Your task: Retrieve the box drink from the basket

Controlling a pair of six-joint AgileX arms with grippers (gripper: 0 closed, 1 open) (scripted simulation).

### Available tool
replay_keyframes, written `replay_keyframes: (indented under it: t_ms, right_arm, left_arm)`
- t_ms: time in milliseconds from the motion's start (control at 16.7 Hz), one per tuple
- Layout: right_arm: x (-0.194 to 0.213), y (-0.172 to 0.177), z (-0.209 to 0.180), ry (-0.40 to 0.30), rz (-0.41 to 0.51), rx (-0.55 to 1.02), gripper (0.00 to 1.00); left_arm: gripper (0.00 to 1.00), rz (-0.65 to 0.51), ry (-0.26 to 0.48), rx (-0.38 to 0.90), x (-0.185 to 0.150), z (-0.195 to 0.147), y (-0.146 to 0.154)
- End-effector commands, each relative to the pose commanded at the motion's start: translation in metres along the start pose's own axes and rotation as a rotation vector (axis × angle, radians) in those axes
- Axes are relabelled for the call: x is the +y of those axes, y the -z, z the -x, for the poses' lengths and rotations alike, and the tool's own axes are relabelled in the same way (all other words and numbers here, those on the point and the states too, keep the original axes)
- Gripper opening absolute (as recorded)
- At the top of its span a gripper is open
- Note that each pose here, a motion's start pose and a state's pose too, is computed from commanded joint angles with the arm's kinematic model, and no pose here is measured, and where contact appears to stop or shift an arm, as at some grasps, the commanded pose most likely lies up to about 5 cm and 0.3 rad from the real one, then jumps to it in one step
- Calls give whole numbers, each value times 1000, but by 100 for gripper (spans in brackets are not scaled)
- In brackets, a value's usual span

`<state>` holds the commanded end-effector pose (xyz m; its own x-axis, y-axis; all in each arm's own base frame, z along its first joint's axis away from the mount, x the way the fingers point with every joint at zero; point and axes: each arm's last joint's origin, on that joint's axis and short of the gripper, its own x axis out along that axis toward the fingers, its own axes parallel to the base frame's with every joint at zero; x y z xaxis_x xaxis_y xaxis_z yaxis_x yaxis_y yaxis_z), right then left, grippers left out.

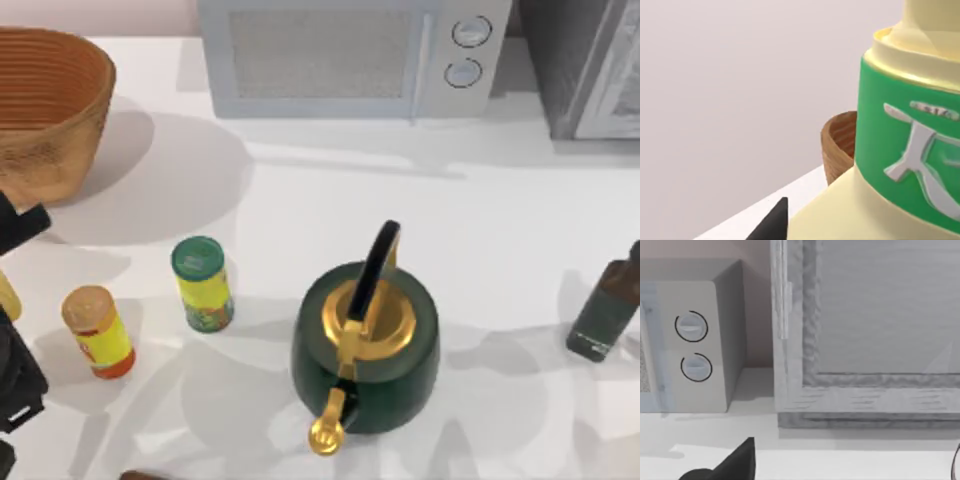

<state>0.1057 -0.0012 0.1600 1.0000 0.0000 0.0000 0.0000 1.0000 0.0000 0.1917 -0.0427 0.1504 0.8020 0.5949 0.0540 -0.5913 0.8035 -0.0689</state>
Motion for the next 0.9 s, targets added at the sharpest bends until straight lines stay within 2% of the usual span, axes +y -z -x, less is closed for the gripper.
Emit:
replay_keyframes:
  t_ms: [180, 480, 900]
  right_arm:
    - [0, 0, 0, 0, 0, 0, 100]
    - [0, 0, 0, 0, 0, 0, 100]
    - [0, 0, 0, 0, 0, 0, 100]
  left_arm:
    - [0, -63, 41, 35, -1, 3, 12]
    - [0, -68, 45, 38, -2, 4, 13]
    - [53, -68, 45, 38, -2, 4, 13]
